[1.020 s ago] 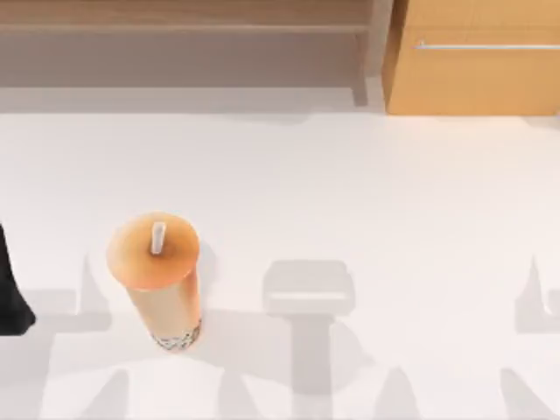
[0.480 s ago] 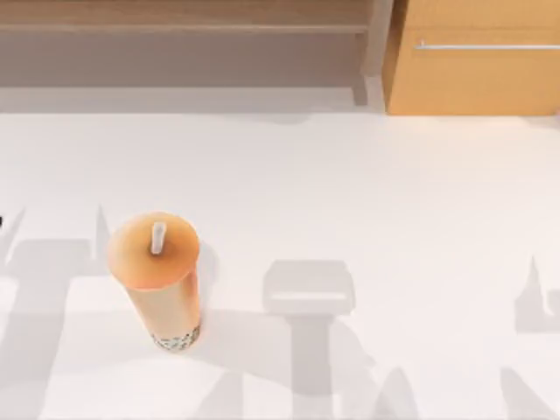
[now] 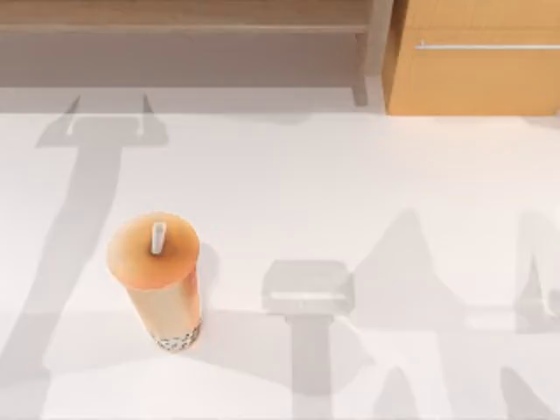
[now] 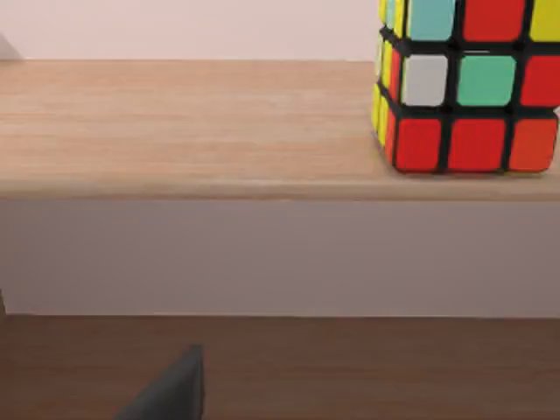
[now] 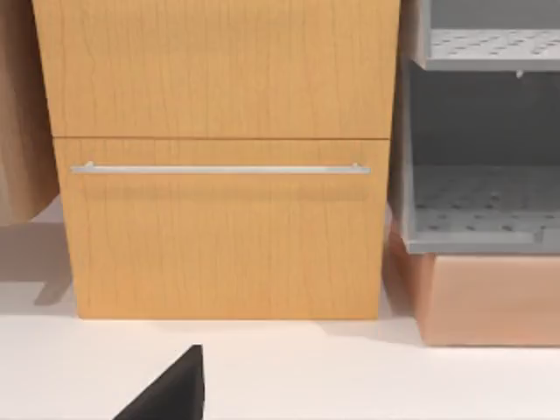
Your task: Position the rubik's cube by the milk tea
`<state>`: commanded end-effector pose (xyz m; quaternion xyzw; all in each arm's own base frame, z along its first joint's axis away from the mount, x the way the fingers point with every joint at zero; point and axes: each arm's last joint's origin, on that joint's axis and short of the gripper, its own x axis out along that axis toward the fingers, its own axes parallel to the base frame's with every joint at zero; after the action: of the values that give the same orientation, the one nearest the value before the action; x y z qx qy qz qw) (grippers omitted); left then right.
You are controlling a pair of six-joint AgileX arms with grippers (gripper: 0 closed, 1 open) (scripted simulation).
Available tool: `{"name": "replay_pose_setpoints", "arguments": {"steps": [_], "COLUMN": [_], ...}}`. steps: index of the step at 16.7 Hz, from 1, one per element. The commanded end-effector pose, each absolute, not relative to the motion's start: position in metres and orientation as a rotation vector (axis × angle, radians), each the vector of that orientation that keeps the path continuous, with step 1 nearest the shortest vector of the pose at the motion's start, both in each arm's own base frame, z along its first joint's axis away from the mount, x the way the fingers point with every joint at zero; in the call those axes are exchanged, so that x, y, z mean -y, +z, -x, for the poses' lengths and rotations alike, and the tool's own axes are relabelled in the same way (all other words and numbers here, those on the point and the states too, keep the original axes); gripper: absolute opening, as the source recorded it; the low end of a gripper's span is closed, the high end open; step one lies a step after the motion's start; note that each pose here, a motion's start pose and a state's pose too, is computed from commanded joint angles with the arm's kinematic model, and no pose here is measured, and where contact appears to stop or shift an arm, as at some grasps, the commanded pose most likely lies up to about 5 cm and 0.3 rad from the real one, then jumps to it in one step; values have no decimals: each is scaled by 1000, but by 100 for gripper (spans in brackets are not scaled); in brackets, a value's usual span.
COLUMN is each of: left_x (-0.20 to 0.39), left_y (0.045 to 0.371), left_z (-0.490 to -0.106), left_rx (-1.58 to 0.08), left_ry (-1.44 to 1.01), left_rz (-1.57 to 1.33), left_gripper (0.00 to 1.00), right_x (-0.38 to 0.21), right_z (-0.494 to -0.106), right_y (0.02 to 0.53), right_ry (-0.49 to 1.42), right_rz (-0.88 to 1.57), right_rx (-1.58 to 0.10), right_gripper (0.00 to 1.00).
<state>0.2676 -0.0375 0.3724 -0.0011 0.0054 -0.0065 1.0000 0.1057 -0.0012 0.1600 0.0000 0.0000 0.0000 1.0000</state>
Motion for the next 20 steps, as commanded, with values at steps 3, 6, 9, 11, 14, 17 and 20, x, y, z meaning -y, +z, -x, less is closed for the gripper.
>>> {"name": "replay_pose_setpoints", "arguments": {"steps": [3, 6, 9, 11, 14, 17, 20], "left_x": [56, 71, 79, 79, 77, 79, 80], "left_y": [382, 384, 386, 386, 386, 386, 388], "left_z": [-325, -362, -378, -379, -378, -388, -412], "left_rx": [-19, -11, -1, 0, -2, -3, 0], "left_ry": [-16, -19, -20, -20, -16, -20, -20], "left_rz": [-1, -1, 0, 0, 0, 0, 0], "left_gripper": [100, 100, 100, 100, 100, 100, 100], "right_x": [1, 1, 1, 1, 1, 1, 1], "right_z": [-106, -106, -106, -106, -106, -106, -106], "right_y": [160, 160, 160, 160, 160, 160, 160], "right_ry": [0, 0, 0, 0, 0, 0, 0], "right_rz": [0, 0, 0, 0, 0, 0, 0], "right_rx": [0, 0, 0, 0, 0, 0, 0], "right_gripper": [100, 100, 100, 100, 100, 100, 100]}}
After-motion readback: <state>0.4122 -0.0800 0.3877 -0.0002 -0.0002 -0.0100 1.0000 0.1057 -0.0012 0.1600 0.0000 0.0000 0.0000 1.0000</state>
